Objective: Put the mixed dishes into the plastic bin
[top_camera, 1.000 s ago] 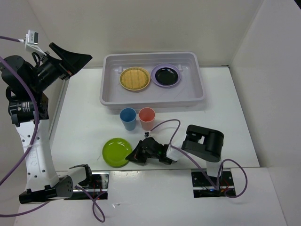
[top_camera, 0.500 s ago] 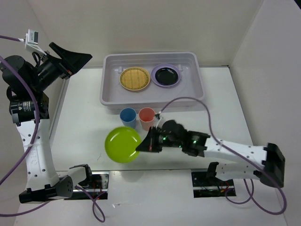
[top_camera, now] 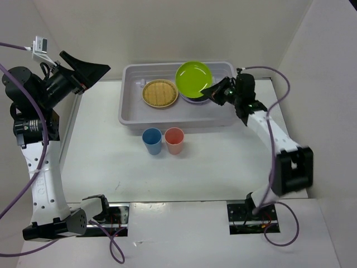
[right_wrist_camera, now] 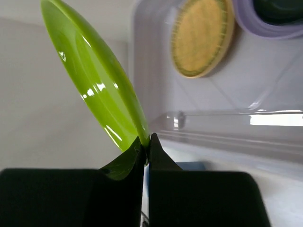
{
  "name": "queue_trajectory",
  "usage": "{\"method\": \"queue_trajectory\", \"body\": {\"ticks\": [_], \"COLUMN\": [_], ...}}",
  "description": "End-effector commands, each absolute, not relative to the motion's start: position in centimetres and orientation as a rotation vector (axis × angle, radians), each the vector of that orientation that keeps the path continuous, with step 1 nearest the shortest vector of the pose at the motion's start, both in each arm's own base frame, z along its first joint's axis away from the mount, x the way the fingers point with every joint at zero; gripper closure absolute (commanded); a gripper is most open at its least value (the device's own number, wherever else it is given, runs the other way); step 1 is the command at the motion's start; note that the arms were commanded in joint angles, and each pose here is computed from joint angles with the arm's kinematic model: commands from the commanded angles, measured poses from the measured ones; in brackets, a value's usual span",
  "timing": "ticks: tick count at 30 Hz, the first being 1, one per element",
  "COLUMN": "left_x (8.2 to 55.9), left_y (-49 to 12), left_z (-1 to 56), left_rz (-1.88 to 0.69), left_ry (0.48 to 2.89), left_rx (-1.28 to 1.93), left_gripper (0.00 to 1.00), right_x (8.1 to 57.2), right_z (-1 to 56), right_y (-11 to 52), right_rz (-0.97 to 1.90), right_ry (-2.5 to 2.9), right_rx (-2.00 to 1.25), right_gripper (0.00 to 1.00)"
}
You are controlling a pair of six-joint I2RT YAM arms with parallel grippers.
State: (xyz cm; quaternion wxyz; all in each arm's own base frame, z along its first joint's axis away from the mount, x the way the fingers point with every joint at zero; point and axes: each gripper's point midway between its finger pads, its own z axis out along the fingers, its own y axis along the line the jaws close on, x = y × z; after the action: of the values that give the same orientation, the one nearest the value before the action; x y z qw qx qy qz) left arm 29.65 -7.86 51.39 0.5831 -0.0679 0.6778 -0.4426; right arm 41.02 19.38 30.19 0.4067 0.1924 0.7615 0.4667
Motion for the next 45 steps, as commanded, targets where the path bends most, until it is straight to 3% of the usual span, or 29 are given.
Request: {"method": "queue_trajectory", "body": {"ticks": [1,6,12,21,30,33,36,39,45], "left_x": [28.6,28.4,27.7,26.7,25.5,25.0,25.0,24.8,26.2], "left_y": [-8.3,-8.3,-8.4,-7.7,-7.9,-7.9,-7.6,-7.1,-6.1], "left_z": [52.0,49.8,49.4,46.8,41.5,39.9,37.9,36.5,32.1], "left_rz": [-1.043,-1.030,-1.022,-0.943,-0.925,-0.917,-0.891,-0.846,-0.737], "left_ry": [1.555,1.605,1.622,1.667,1.791,1.812,1.857,1.880,1.996], "left_rx": [-0.111,-0.127,-0.127,-0.194,-0.208,-0.224,-0.229,-0.254,-0.276], "left_gripper": [0.04,0.04,0.04,0.04,0.04,0.04,0.04,0.04,0.08], "right_x": [44.4,52.2,57.5,60.9,61.7,61.6,62.0,62.0,60.4], "right_z": [28.9,23.7,17.0,10.7,9.7,9.1,9.6,11.4,20.5], "right_y": [21.2,20.2,18.5,17.5,16.3,15.7,15.2,14.4,15.3], "right_rz": [1.296,1.120,0.984,0.850,0.806,0.803,0.804,0.782,0.785], "right_ry": [1.936,2.020,2.087,2.170,2.150,2.147,2.131,2.113,2.026], "right_rx": [0.376,0.490,0.659,0.810,0.871,0.894,0.898,0.874,0.689], "right_gripper": [1.00,1.00,1.00,1.00,0.99,0.82,0.55,0.39,0.23]}}
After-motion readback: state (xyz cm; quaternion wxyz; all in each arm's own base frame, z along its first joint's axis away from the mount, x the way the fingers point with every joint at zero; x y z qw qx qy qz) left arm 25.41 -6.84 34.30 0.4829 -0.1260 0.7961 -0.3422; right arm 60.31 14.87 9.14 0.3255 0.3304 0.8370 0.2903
